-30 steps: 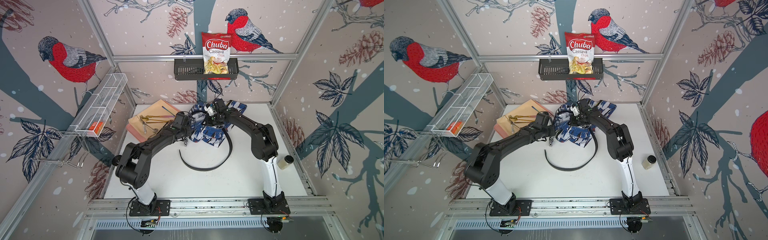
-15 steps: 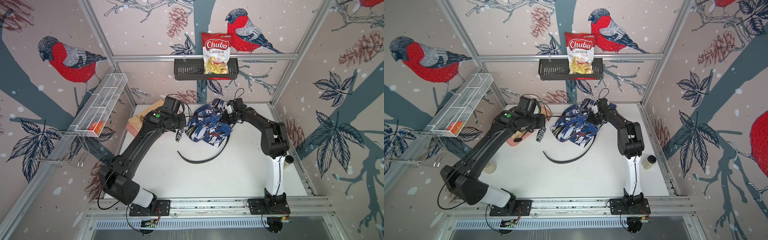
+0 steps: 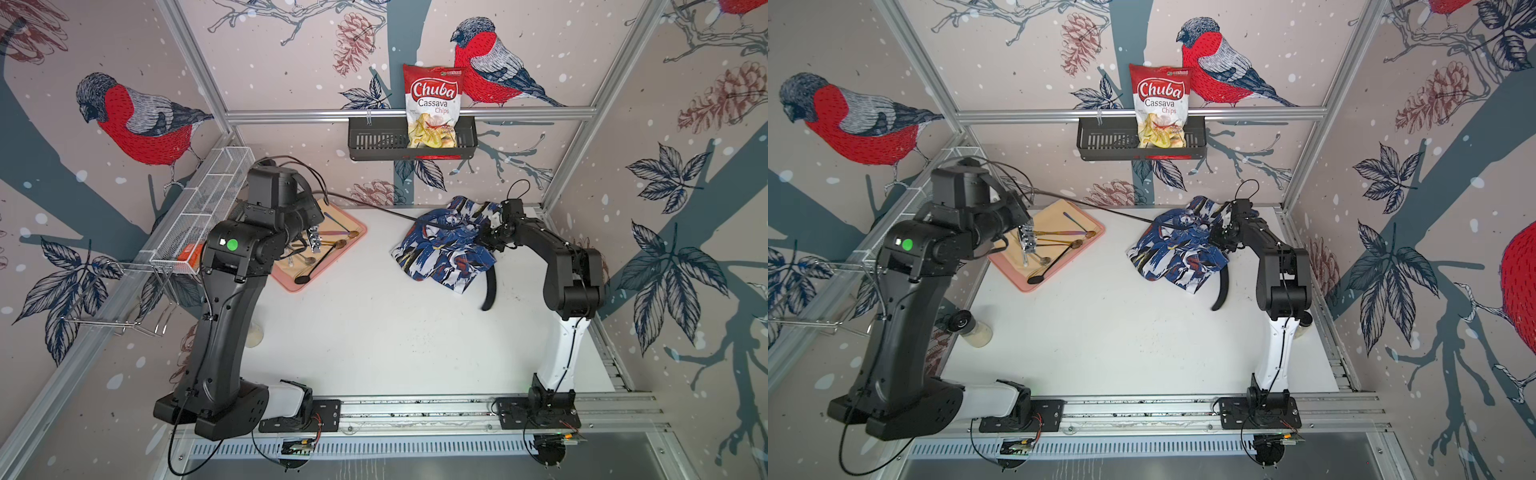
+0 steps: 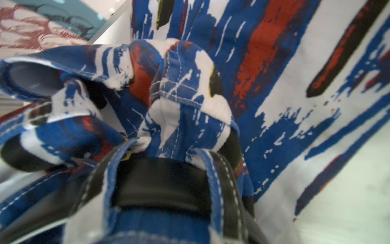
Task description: Remove the belt from the trousers
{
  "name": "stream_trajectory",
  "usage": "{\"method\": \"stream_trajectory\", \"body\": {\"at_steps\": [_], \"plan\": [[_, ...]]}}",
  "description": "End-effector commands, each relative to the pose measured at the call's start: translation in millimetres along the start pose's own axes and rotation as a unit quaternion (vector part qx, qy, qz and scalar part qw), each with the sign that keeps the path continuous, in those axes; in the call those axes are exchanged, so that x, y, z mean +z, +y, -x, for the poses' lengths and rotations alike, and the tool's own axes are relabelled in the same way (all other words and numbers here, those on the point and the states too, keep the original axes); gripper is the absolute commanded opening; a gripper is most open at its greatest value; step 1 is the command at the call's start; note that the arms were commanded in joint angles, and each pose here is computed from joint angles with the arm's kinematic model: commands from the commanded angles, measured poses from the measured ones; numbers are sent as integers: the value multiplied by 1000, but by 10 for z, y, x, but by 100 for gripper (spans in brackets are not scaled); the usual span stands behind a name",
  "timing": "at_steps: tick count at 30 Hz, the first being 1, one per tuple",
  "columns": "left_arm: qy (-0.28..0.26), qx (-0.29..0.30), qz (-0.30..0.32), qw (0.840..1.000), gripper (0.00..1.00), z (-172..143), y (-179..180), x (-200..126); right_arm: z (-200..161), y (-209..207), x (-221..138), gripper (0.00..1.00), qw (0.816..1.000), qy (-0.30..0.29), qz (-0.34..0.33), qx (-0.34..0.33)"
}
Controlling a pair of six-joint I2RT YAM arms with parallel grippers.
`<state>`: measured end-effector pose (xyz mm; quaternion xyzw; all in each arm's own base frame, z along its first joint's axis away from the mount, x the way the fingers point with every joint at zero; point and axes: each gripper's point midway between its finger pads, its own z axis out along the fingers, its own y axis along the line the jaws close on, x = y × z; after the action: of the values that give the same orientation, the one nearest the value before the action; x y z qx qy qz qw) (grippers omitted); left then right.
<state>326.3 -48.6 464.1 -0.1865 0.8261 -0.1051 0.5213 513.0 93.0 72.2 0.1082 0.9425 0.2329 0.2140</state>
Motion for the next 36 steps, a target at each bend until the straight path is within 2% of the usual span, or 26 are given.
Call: {"method": "stream_trajectory", "body": {"at_steps": [1,4,7,10,17,24,25,26,29,30,31,33,34,36], "plan": [[-192,-37,43,980,0,811,191,-446,22,-628,-109,0,991,-26,-128,27],[-293,-43,57,953,0,1078,354,-853,-88,-829,-116,0,989,-17,-143,39],[-396,-60,75,913,0,1255,567,-1288,-167,-972,-145,0,987,-13,-151,47],[-467,-62,66,880,0,1346,638,-1614,-222,-1083,-154,0,986,-7,-162,47],[-597,-76,57,796,0,1556,770,-2420,-220,-1177,-167,0,984,-4,-167,54],[-694,-108,69,709,0,1661,944,-3147,-276,-1221,-98,0,984,7,-167,56],[-701,-105,79,701,0,1687,950,-3210,-280,-1216,-91,0,985,8,-164,56],[-700,-96,83,703,0,1735,918,-3228,-271,-1208,-87,0,985,7,-161,57],[-662,-49,53,746,0,1889,611,-2911,-256,-1147,-48,0,987,10,-153,53],[-660,-37,42,749,0,1897,534,-2830,-255,-1146,-38,0,986,10,-156,52],[-664,-45,40,746,0,1889,533,-2795,-255,-1146,-32,0,986,12,-157,51],[-695,-65,60,714,0,1864,637,-2931,-272,-1191,-43,0,985,14,-162,54],[-706,-61,83,701,0,1894,674,-3034,-274,-1211,-60,0,985,13,-161,58],[-716,-32,116,688,0,1986,657,-3220,-266,-1219,-72,0,986,10,-157,63]]}}
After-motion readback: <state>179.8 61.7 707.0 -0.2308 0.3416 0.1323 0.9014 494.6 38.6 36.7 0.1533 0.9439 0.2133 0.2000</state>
